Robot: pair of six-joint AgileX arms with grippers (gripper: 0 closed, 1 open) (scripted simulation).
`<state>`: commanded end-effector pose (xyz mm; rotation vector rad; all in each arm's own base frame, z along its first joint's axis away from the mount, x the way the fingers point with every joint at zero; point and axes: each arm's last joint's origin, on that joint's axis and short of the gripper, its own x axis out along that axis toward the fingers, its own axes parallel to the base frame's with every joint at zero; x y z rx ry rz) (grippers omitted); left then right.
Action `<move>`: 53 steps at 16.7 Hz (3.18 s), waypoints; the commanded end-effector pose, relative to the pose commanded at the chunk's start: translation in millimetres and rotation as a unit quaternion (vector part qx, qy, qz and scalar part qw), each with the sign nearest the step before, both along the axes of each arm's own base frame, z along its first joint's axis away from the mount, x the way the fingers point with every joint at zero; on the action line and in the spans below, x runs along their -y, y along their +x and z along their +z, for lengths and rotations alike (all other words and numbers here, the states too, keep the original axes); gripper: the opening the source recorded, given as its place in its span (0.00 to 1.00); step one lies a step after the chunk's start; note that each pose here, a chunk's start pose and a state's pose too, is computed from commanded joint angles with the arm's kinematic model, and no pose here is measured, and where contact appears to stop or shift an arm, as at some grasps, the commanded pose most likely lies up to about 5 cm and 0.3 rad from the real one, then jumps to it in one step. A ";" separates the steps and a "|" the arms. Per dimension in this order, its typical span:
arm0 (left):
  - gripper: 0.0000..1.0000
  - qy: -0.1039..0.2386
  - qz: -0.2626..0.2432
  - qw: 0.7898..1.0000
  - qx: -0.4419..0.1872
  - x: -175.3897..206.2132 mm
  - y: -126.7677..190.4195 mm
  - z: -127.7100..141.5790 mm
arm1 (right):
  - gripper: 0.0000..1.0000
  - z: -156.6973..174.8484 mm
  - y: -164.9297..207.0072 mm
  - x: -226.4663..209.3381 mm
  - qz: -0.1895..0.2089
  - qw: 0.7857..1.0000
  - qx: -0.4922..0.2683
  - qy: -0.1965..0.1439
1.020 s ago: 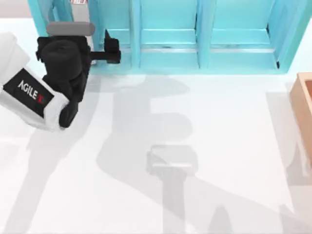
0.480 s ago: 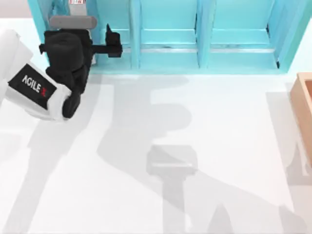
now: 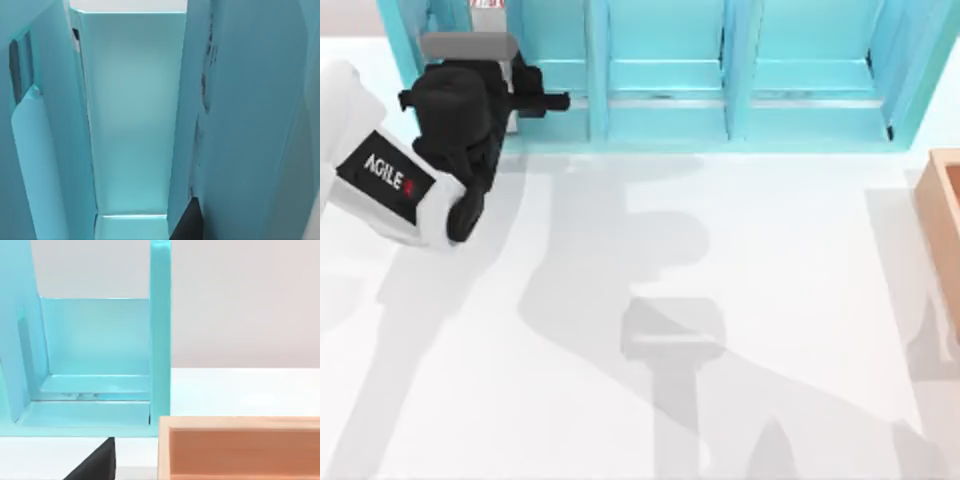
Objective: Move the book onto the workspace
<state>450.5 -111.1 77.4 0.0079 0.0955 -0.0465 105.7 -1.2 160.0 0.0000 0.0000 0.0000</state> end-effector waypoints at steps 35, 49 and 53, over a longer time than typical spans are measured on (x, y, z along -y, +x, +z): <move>0.00 0.000 -0.003 1.000 0.000 -1.8 -200.6 200.6 | 1.00 0.0 0.0 0.0 0.000 1.000 0.000 0.000; 0.00 -0.187 0.066 0.974 -0.112 39.6 -179.4 153.3 | 1.00 0.0 0.0 0.0 0.000 1.000 0.000 0.000; 0.00 -0.329 0.145 0.920 -0.155 76.7 -175.0 119.4 | 1.00 0.0 0.0 0.0 0.000 1.000 0.000 0.000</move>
